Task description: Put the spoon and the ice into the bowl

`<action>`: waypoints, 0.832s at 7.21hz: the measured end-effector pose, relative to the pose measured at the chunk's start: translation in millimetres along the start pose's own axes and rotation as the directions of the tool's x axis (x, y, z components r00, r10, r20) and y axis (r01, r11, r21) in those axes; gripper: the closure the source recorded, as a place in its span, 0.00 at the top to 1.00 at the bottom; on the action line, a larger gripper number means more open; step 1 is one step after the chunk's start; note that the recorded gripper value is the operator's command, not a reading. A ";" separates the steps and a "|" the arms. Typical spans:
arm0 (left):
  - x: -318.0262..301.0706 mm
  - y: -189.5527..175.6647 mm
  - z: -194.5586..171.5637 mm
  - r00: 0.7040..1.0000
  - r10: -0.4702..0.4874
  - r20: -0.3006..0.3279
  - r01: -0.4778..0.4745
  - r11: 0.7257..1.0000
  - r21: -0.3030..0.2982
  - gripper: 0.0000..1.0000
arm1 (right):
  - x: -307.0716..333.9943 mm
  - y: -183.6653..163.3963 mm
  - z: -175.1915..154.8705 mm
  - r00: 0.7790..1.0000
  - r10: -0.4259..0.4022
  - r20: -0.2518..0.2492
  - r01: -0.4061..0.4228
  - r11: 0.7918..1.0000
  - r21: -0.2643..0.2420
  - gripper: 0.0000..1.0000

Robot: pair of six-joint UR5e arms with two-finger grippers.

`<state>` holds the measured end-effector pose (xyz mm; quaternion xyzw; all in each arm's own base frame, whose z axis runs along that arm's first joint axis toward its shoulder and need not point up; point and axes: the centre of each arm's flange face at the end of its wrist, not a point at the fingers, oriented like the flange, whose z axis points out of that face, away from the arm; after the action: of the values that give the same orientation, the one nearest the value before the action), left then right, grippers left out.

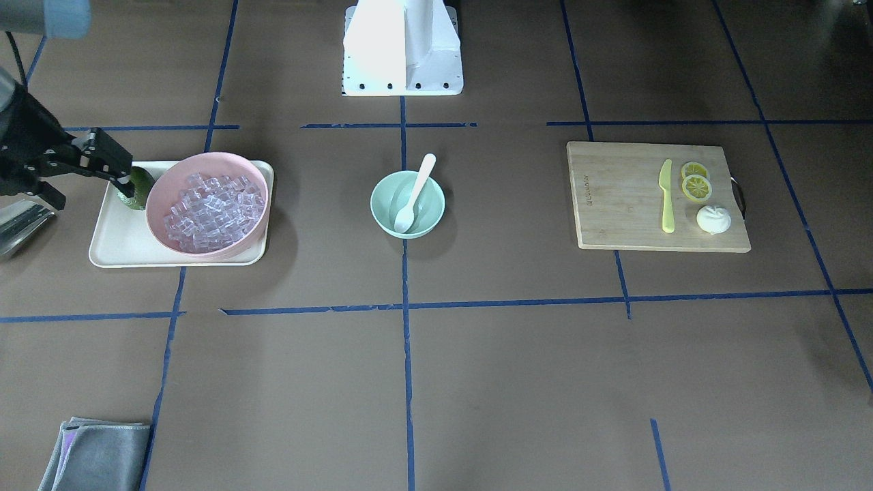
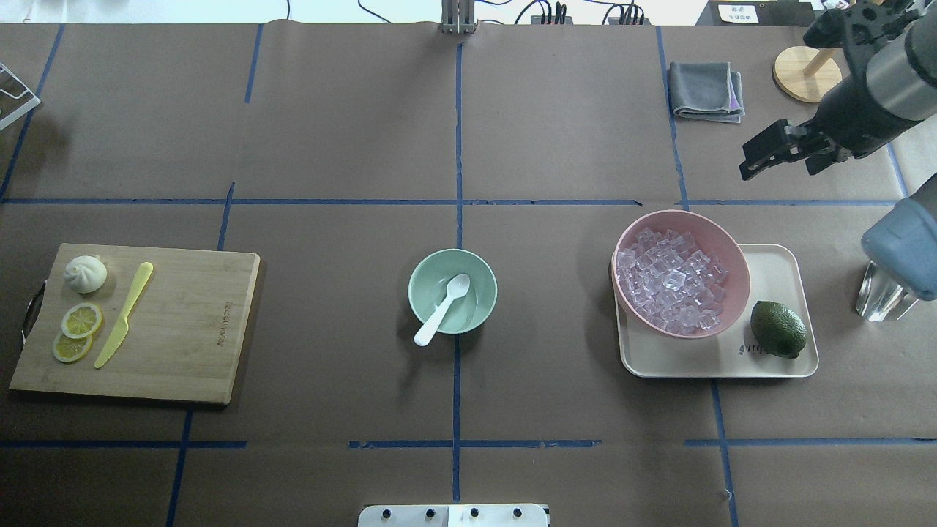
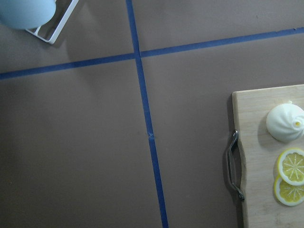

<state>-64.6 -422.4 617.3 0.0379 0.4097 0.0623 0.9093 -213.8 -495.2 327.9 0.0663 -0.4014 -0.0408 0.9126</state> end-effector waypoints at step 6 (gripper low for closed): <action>-3.0 15.5 -16.9 1.000 0.000 0.023 0.000 0.999 0.040 1.00 | -76.2 62.8 94.5 0.936 0.351 -0.033 -0.350 0.936 0.028 0.84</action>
<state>-80.5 -407.3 610.2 0.0568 0.4004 0.0536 0.9130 -333.6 -431.8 345.3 0.0043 -0.3901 0.1282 0.9118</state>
